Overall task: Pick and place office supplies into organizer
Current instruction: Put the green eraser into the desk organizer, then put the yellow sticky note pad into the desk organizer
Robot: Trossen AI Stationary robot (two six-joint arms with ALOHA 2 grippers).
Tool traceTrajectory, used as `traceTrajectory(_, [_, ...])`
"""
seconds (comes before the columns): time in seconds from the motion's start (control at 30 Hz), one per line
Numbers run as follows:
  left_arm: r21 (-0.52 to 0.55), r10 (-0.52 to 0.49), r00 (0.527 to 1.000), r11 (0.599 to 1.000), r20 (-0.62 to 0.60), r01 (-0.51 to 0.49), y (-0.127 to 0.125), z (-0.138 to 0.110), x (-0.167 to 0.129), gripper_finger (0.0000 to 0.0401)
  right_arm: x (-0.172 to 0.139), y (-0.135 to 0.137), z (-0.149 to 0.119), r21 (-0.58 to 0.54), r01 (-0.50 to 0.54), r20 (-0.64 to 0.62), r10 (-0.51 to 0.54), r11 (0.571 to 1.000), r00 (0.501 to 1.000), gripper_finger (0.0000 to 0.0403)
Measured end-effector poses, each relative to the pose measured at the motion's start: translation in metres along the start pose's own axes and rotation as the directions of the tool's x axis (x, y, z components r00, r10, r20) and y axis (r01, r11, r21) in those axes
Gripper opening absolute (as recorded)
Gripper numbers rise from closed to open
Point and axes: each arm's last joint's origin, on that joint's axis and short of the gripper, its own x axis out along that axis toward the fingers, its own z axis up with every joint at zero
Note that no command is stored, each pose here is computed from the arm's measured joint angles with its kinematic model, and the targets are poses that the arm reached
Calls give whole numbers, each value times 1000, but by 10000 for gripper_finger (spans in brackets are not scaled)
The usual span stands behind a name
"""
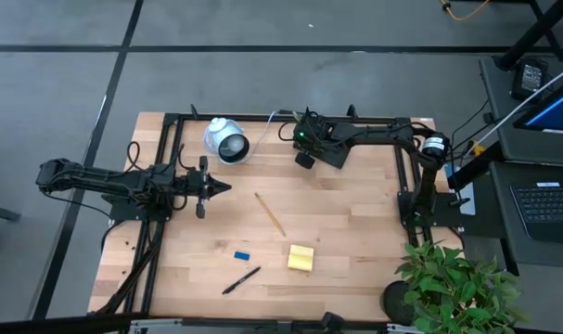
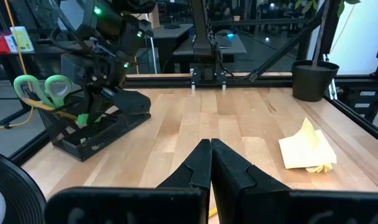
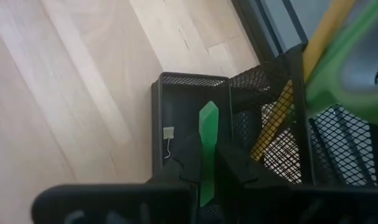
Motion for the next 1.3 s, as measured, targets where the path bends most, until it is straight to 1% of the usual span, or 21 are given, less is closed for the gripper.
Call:
traceTrajectory(0.1, [0,0,1000,1000,0,0,0,0,0,2,0,0,0,24,2,0,-2,1000,1000,26])
traceTrajectory(0.17, [-3,0,1000,1000,0,0,0,0,0,2,0,-2,0,36,21,-2,-21,999,1000,42])
traceTrajectory(0.27, [-13,0,1000,1000,0,0,0,0,0,2,1,-5,-1,40,75,-10,-75,996,997,67])
traceTrajectory(0.37, [-16,0,1000,1000,0,0,0,0,0,2,1,-5,-1,39,80,-12,-79,996,997,77])
traceTrajectory(0.57, [-16,0,1000,1000,0,0,0,0,0,2,1,-3,-1,34,19,-9,-19,999,1000,81])
traceTrajectory(1.17, [-35,0,1000,999,0,0,0,0,0,2,0,-3,-1,35,16,-13,-15,999,1000,84])
traceTrajectory(1.3, [-35,0,1000,999,0,0,0,0,0,2,-8,-1,9,25,9,-7,-9,1000,1000,84])
